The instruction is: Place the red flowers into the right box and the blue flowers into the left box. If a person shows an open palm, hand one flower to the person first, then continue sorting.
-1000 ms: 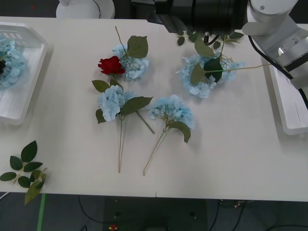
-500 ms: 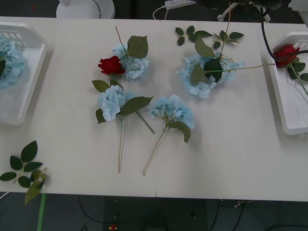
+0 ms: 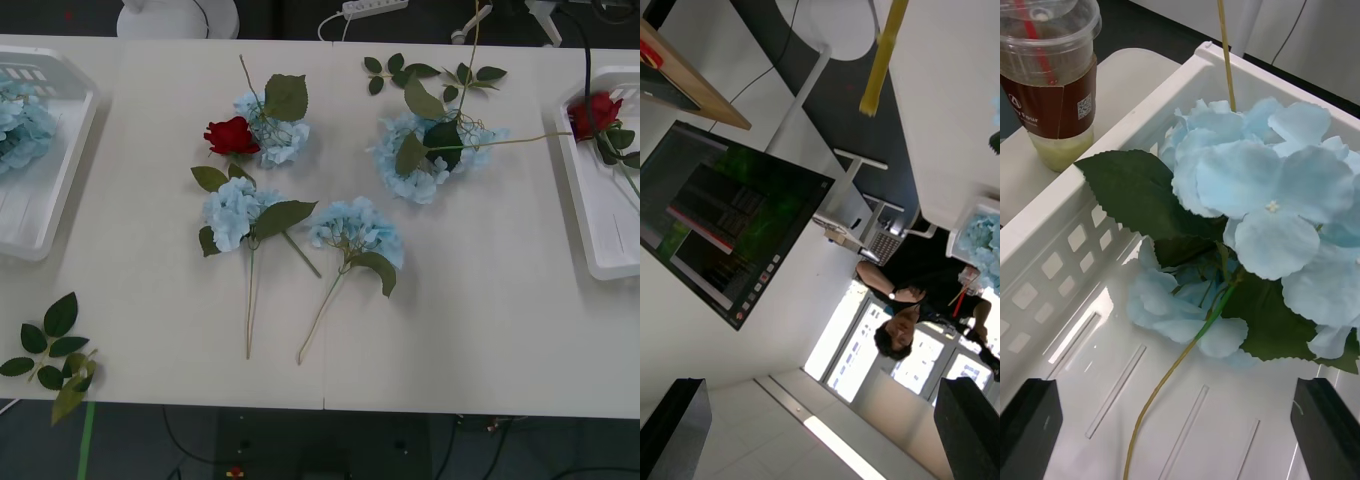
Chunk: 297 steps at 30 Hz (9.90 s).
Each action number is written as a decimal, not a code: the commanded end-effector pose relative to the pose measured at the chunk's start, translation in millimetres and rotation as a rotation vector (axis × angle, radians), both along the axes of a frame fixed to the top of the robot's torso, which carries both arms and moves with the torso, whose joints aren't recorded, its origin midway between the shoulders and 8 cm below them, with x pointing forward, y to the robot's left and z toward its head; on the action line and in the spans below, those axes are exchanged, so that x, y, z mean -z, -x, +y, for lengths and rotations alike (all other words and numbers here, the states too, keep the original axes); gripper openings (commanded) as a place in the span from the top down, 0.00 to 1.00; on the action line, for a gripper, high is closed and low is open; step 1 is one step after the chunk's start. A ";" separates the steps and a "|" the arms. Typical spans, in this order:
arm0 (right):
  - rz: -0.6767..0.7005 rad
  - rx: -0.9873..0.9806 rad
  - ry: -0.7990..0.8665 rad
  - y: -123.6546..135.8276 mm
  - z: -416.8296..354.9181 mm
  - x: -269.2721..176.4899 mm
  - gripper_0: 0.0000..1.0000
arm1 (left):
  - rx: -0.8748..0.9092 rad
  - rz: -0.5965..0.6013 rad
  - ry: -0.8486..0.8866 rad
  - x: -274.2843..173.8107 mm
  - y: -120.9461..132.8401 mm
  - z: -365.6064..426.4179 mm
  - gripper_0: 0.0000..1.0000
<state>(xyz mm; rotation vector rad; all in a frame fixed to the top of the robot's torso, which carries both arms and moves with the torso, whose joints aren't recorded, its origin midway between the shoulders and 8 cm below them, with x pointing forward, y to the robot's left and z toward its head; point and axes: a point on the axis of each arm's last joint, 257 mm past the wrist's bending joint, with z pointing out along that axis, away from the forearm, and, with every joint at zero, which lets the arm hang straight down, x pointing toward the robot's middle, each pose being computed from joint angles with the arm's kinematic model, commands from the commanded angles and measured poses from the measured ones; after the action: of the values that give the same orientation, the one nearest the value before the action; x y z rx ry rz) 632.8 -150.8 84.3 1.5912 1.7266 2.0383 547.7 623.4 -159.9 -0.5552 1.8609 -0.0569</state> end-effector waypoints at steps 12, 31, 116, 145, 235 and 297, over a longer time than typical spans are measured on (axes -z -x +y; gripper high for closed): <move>0.311 0.115 0.022 -0.2 -87.7 59.0 0.13 | 0.268 0.013 0.027 -64.2 67.6 -103.8 0.00; 0.455 0.163 0.072 -20.1 -77.8 168.1 0.12 | 0.663 0.298 0.163 73.8 114.5 -358.1 0.00; -0.131 -0.528 0.547 59.9 0.6 170.8 1.00 | 0.629 0.640 -0.469 156.8 37.5 -446.2 1.00; -1.341 -0.928 0.929 143.3 147.2 64.2 1.00 | -0.013 0.897 -0.613 -100.8 49.0 -41.2 1.00; -1.957 -0.828 1.111 200.9 314.3 25.9 1.00 | 0.914 -0.178 0.933 -67.1 195.4 -541.0 0.00; -1.922 -0.796 1.136 191.3 313.2 23.4 1.00 | 0.984 -0.540 0.741 -146.9 96.4 -650.6 0.14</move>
<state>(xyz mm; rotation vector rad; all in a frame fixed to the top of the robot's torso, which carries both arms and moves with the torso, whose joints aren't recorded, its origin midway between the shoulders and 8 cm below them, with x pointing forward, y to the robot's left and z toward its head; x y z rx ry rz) 456.4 143.5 32.4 -1.1630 1.6654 0.9632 453.3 -9.1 -34.3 -0.1282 1.4276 -1.4945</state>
